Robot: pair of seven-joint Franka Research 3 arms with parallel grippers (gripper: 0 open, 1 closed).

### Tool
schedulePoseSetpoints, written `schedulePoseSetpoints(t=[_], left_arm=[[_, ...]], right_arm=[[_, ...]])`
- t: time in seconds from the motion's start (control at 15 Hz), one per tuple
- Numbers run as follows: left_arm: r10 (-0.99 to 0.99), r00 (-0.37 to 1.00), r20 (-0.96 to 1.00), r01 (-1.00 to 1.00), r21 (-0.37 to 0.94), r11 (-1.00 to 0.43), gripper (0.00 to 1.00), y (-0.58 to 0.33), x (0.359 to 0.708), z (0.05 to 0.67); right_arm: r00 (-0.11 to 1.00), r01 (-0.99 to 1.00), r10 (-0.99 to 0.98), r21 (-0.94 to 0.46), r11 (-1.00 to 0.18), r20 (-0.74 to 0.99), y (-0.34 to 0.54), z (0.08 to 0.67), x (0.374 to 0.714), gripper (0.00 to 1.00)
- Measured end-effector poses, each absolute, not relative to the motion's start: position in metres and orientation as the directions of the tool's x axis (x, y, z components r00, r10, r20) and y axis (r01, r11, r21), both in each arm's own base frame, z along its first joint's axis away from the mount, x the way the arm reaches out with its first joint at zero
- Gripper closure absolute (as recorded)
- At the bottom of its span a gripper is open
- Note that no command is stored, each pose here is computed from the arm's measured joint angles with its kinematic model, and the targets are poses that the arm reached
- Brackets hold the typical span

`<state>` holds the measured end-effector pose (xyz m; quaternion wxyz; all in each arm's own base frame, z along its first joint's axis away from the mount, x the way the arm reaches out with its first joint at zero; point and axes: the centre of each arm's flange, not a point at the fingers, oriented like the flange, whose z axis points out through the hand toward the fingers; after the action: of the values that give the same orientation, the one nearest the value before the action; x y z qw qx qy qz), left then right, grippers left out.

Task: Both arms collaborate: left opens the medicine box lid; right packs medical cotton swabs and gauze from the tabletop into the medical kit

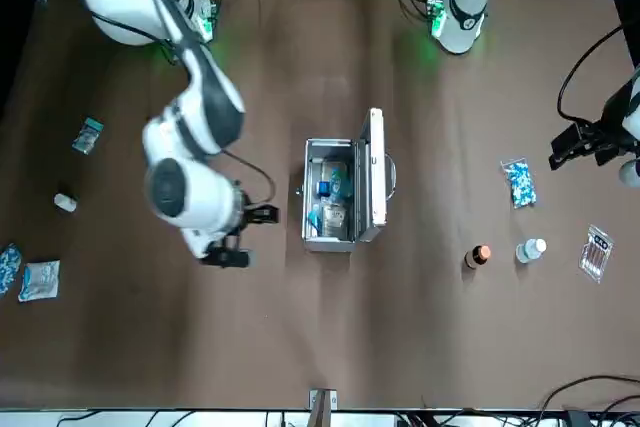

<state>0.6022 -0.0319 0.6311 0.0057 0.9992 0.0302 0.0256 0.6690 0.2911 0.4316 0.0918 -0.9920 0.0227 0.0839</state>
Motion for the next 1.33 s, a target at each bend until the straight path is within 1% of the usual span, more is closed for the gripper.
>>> schedulePoseSetpoints(t=[0.27,0.53,0.73,1.0,1.2,1.33], left_arm=[[0.061,0.997,0.051,0.06,0.013,-0.998,0.0,-0.032,0.602,0.631],[0.061,0.997,0.051,0.06,0.013,-0.998,0.0,-0.032,0.602,0.631],[0.061,0.997,0.051,0.06,0.013,-0.998,0.0,-0.032,0.602,0.631],[0.061,0.997,0.051,0.06,0.013,-0.998,0.0,-0.032,0.602,0.631],[0.061,0.997,0.051,0.06,0.013,-0.998,0.0,-0.032,0.602,0.631],[0.061,0.997,0.052,0.06,0.013,-0.998,0.0,-0.032,0.602,0.632]], right_arm=[[0.984,-0.032,-0.002,-0.165,-0.986,-0.177,0.21,0.491,0.669,0.0],[0.986,-0.033,-0.007,-0.153,-0.988,-0.166,0.161,0.529,0.663,0.0],[0.991,0.013,0.028,-0.113,-0.994,-0.134,0.13,0.561,0.653,0.01],[0.991,0.072,0.079,-0.064,-0.995,-0.108,0.071,0.632,0.615,0.0],[0.997,0.046,0.048,-0.034,-0.998,-0.058,0.044,0.688,0.571,0.0],[0.999,0.025,0.026,-0.024,-0.999,-0.039,0.034,0.706,0.549,0.0]])
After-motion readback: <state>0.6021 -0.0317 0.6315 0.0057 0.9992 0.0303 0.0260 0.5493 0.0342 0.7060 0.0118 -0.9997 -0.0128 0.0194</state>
